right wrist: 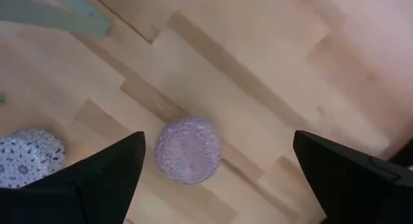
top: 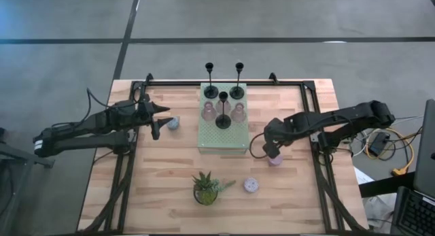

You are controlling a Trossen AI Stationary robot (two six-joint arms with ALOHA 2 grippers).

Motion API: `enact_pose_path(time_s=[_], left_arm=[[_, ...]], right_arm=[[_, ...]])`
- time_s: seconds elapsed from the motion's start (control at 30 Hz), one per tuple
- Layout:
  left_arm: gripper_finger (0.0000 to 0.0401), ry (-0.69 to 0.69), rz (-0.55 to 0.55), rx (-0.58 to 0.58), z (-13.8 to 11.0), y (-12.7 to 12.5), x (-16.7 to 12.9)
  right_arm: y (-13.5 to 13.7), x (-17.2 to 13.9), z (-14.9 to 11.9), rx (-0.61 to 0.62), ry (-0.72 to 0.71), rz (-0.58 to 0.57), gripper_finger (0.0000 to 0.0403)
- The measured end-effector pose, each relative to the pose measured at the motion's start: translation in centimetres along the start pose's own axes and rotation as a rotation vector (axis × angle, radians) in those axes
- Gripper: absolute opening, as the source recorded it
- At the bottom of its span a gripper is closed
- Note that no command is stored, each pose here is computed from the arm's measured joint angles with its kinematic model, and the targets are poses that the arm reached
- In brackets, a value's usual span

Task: Pick & Place candle stick holders
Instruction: Put the pink scented candle on the shelf

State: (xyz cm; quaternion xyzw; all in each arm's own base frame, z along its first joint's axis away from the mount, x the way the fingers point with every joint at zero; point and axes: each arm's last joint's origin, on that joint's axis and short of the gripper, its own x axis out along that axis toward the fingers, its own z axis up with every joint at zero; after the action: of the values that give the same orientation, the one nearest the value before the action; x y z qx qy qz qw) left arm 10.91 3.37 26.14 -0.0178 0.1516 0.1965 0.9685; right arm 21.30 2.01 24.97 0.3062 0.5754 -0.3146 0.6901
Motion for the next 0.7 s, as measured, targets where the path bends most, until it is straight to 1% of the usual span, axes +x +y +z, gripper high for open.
enact_pose_path(time_s=[0.17,0.3,0.43,0.7], left_arm=[[0.0216,0.0,0.0,0.0,0.0,0.0,0.0],[0.0216,0.0,0.0,0.0,0.0,0.0,0.0],[0.0216,0.001,0.0,0.0,0.0,0.0,0.0],[0.0216,0.0,0.0,0.0,0.0,0.0,0.0]], right_arm=[[0.3,1.7,-0.7,0.041,0.028,0.036,0.0388],[0.8,2.8,-1.3,0.064,0.043,0.03,0.0388],[1.1,3.8,-1.9,0.045,0.072,0.01,0.0388],[1.6,6.2,-3.5,0.035,0.101,0.036,0.0388]])
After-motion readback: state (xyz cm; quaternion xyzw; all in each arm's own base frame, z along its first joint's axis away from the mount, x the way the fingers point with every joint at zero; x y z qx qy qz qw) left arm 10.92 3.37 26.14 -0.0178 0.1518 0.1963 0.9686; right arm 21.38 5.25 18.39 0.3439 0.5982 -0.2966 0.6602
